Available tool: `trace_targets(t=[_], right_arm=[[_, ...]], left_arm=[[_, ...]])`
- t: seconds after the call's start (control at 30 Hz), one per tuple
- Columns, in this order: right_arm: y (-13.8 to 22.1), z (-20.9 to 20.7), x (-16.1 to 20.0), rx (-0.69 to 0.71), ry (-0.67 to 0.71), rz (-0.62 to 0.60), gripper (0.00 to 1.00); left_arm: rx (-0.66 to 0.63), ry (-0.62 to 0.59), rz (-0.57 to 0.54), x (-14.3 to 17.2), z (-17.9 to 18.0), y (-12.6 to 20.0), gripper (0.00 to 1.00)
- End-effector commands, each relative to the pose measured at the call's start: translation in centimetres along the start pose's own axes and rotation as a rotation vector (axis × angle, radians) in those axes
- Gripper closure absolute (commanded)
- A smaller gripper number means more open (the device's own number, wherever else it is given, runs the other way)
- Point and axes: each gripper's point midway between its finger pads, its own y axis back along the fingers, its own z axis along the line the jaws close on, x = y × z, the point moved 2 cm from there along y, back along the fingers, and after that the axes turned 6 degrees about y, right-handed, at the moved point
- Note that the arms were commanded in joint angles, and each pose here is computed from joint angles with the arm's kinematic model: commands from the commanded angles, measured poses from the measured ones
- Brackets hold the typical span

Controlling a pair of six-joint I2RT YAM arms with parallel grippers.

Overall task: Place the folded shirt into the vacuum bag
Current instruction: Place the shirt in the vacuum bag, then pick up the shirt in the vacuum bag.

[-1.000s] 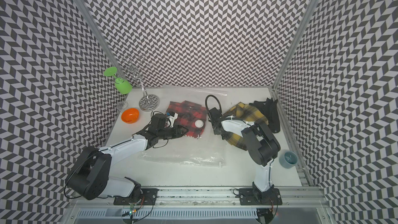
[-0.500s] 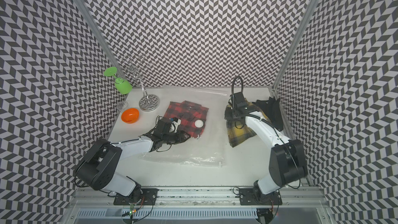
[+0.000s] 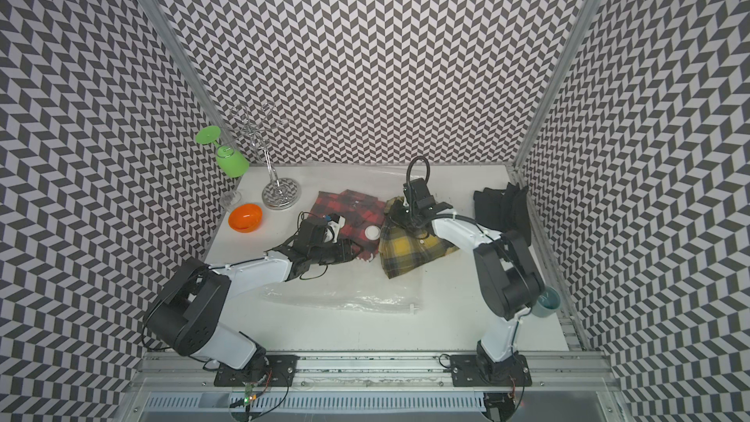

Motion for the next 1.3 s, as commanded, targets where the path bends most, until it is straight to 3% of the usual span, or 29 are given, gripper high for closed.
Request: trace_targets(t=[0.0, 0.1, 0.23, 0.4, 0.47, 0.57, 0.67, 0.7, 1.03, 1.27], right_arm=[[-1.1, 3.2, -2.5, -0.123, -0.073, -0.102, 0.81], [-1.1, 4.2, -2.5, -0.175, 0.020, -0.075, 0.57], [2.6, 5.7, -3.4, -0.147, 0.267, -0.068, 0.36], [9.5, -1.4, -5.5, 0.054, 0.269, -0.166, 0.22], [11.6, -6.1, -5.7, 0.180, 0.211, -0.202, 0.21], [13.7, -10.9, -5.4, 0.254, 0.125, -0.208, 0.21], [15.3, -13.3, -5.2, 0.285, 0.066, -0.243, 0.21], [15.5, -13.8, -5.1, 0.299, 0.048, -0.255, 0.21], [13.0, -18.2, -3.2, 0.261, -0.081, -0.184, 0.21], [11.3, -19.6, -1.9, 0.242, -0.131, -0.147, 0.26]], left_arm=[[0.022, -0.031, -0.046, -1.7, -1.3, 1.6, 0.50], [0.023, -0.026, -0.062, -2.6, -1.4, 2.4, 0.49], [-0.004, -0.060, -0.095, -4.5, -2.2, 3.6, 0.48], [0.011, -0.087, -0.069, -5.2, -3.9, 3.2, 0.45], [0.076, -0.053, -0.006, -3.7, -4.7, 2.0, 0.43], [0.190, 0.019, 0.056, -1.7, -6.0, 0.9, 0.41], [0.225, 0.026, 0.094, 0.4, -7.8, 0.1, 0.18], [0.227, 0.025, 0.102, 1.0, -8.2, -0.2, 0.16], [0.169, 0.168, 0.178, 6.2, -6.1, -3.4, 0.17], [0.146, 0.171, 0.173, 6.0, -5.6, -6.3, 0.23]])
